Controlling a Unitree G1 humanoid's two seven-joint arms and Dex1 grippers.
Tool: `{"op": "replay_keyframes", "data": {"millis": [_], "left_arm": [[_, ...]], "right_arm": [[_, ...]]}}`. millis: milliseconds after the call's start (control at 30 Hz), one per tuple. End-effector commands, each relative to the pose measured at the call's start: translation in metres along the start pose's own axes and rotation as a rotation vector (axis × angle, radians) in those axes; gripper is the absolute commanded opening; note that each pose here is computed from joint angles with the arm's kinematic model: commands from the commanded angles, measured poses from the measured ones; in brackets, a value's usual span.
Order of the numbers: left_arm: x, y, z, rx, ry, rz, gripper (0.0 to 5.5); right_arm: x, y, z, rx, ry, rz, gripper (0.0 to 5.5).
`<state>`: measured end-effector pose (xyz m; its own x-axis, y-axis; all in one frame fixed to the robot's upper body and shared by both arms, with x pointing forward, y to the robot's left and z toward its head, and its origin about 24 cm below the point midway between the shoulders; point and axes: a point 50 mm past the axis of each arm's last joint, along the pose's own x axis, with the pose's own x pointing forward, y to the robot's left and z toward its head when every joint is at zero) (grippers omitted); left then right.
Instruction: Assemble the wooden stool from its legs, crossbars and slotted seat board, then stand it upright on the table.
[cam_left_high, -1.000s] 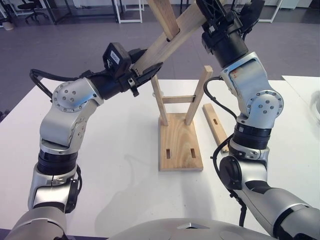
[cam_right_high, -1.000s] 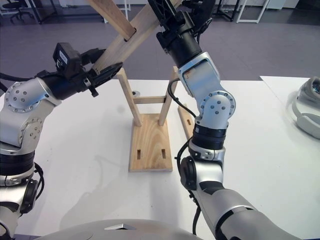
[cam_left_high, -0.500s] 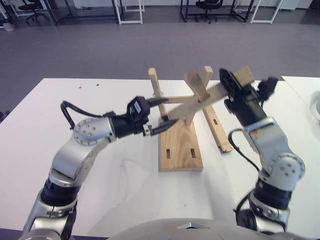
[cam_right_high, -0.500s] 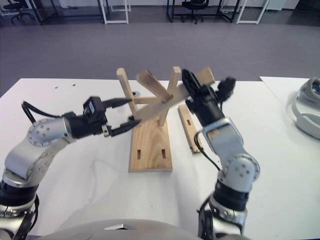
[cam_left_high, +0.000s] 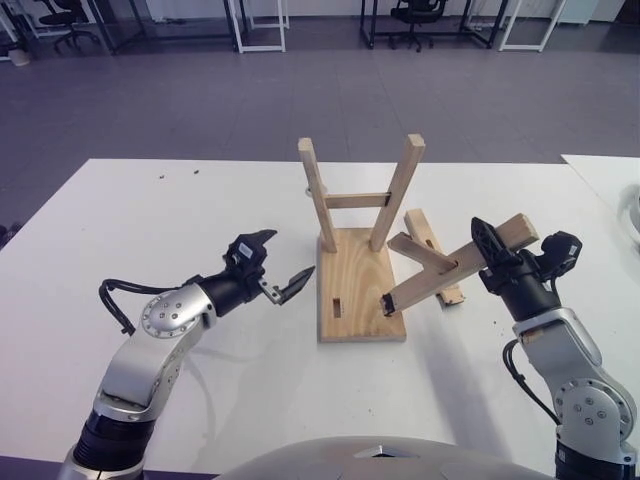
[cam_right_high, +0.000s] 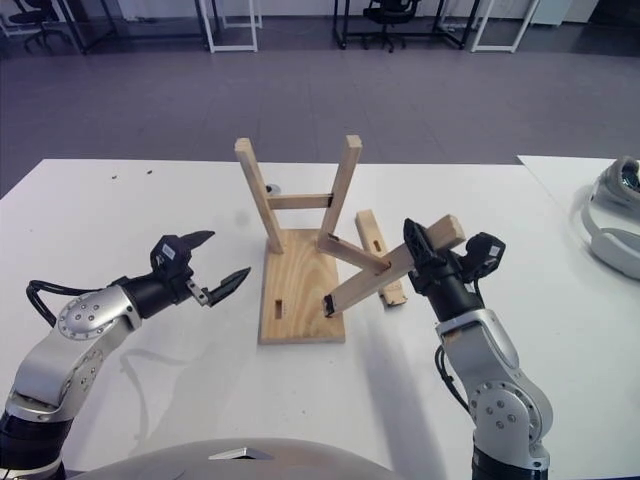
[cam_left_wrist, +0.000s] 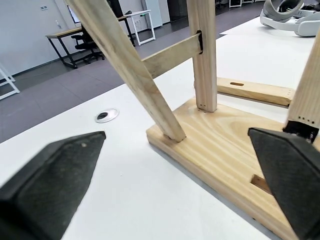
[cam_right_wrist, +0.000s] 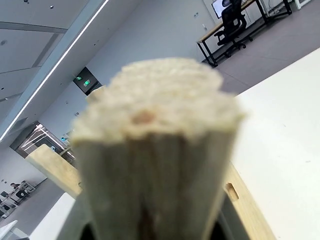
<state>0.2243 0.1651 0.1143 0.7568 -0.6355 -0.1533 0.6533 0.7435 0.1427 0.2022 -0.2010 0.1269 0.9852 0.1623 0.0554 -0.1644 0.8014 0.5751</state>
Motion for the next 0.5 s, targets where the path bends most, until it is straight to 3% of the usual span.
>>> {"op": "replay_keyframes", "data": {"millis": [33, 167, 267, 400, 500], "left_arm": [[-0.002, 0.011, 0.005, 0.001, -0.021, 0.081, 5.25], [-0.001, 0.013, 0.008, -0.002, -0.036, 0.106, 5.25], [0.002, 0.012, 0.009, -0.007, -0.043, 0.101, 5.25], [0.004, 0.010, 0.009, -0.009, -0.038, 0.093, 5.25], [0.007, 0.006, 0.008, -0.008, -0.030, 0.078, 5.25]], "right_arm": [[-0.002, 0.000, 0.006, -0.277, 0.038, -0.057, 1.06], [0.004, 0.004, 0.003, -0.451, 0.056, -0.030, 1.05], [0.002, -0.010, -0.021, -0.526, 0.228, -0.031, 1.05], [0.001, -0.036, -0.039, -0.534, 0.410, -0.072, 1.05], [0.007, -0.031, -0.046, -0.473, 0.394, -0.063, 1.05]]}}
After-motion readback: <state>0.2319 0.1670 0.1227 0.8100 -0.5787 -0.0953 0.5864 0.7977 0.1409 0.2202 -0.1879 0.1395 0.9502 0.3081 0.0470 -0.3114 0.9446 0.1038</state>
